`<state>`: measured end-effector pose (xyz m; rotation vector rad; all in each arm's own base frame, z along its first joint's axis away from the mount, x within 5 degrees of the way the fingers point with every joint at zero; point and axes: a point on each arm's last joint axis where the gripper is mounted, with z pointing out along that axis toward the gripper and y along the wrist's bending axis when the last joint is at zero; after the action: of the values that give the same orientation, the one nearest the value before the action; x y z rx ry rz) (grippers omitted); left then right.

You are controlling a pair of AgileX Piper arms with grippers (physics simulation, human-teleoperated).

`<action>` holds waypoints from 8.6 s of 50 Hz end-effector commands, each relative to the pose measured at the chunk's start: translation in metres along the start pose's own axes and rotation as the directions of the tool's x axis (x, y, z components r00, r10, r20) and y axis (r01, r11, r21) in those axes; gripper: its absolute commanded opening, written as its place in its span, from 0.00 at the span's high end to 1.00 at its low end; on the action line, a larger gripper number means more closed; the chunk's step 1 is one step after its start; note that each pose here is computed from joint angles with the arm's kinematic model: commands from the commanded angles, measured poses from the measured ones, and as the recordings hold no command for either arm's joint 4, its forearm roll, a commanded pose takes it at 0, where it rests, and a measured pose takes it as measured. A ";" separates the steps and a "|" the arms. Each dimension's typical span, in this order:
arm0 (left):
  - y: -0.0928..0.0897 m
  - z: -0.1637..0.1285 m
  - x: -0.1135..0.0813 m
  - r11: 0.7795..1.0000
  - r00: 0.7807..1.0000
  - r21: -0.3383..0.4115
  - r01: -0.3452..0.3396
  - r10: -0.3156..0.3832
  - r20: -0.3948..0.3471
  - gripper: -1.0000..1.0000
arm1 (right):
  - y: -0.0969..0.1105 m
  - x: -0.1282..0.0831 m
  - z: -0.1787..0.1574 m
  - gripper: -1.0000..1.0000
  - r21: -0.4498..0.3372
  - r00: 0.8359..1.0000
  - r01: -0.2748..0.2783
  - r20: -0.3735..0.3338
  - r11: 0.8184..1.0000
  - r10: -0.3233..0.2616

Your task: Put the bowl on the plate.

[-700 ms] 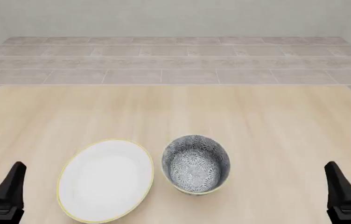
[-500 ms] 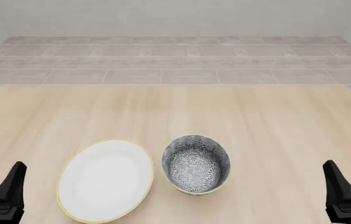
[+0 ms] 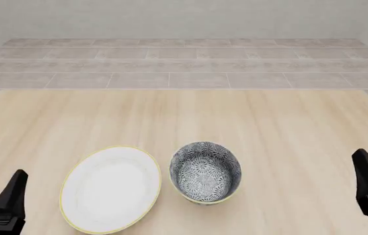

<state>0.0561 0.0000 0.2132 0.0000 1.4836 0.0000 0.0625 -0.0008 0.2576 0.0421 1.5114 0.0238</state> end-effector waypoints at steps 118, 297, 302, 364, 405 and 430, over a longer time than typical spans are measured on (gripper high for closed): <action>0.000 0.000 0.000 1.000 1.000 0.000 0.000 0.000 0.000 0.00 | 0.102 0.041 0.171 0.00 -0.243 0.802 -0.218 -0.597 0.945 0.031; 0.000 0.000 0.000 1.000 1.000 0.000 0.000 0.000 0.000 0.00 | 0.119 0.101 0.170 1.00 -0.233 0.729 -0.261 -0.684 0.937 0.033; 0.000 0.000 0.000 1.000 1.000 0.000 0.000 0.000 0.000 0.00 | 0.119 0.092 0.169 1.00 -0.234 0.737 -0.274 -0.674 0.933 0.047; 0.000 0.000 0.000 1.000 1.000 0.000 0.000 0.000 0.000 0.00 | 0.151 0.005 0.182 1.00 -0.357 0.838 -0.312 -0.539 0.880 0.078; 0.000 0.000 0.000 1.000 1.000 0.000 0.000 0.000 0.000 0.00 | 0.196 0.019 0.181 1.00 -0.428 0.819 -0.381 -0.568 0.820 0.084; 0.000 0.000 0.000 1.000 1.000 0.000 0.000 0.000 0.000 0.00 | 0.225 0.041 0.185 1.00 -0.447 0.797 -0.421 -0.597 0.789 0.087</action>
<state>0.0561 0.0000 0.2132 0.0000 1.4836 0.0000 0.2495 0.2112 0.2408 -0.2715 2.0135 0.7423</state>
